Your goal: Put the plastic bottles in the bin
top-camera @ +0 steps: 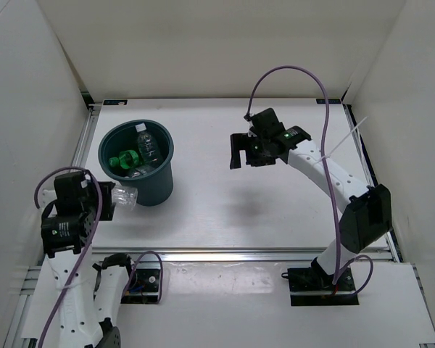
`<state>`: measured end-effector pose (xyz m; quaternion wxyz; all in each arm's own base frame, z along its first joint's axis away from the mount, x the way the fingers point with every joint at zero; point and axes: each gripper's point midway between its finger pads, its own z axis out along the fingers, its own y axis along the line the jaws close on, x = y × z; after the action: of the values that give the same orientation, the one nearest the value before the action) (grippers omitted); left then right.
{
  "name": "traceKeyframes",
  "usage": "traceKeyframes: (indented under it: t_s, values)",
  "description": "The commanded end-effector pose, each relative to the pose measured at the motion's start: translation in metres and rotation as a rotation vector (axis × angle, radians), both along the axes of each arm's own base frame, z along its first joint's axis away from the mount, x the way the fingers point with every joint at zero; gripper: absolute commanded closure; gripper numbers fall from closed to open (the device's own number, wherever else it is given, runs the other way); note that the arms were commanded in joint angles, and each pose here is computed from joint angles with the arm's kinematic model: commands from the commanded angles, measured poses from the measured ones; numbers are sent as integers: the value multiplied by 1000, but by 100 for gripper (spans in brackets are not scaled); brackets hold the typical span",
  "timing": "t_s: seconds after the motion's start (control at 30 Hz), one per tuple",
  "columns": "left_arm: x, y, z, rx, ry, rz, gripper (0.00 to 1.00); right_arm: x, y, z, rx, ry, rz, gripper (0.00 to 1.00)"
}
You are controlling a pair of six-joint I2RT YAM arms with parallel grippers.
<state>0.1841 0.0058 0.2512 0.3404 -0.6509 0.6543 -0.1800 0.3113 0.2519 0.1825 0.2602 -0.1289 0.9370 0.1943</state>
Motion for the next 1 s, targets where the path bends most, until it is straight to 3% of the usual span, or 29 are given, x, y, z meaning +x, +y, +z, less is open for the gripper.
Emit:
traceKeyframes:
  t_s: [0.0,0.13,0.23,0.33,0.5,0.7,0.77,0.83,0.97]
  values:
    - [-14,1,-10,-1,154,-2,62,7,10,14,49,-17,14,0]
    - [37,11,39,138,-18,-103,62,6,11,14,55,-13,20,0]
    - [84,18,74,266,-152,-181,56,5,12,14,61,-9,26,0]
    - [113,21,68,354,-117,-225,53,5,12,14,61,-9,26,0]
    - [131,25,61,526,-64,-274,47,1,10,12,50,8,25,0]
    - [137,18,75,606,-110,-308,31,-4,-1,10,16,2,12,0]
    - [144,11,73,634,-122,-346,25,-6,-2,10,17,0,12,0]
    - [150,3,63,658,-99,-399,4,-6,-2,10,21,5,4,0]
    - [148,-9,71,742,-91,-415,0,-8,-5,8,11,25,-22,0]
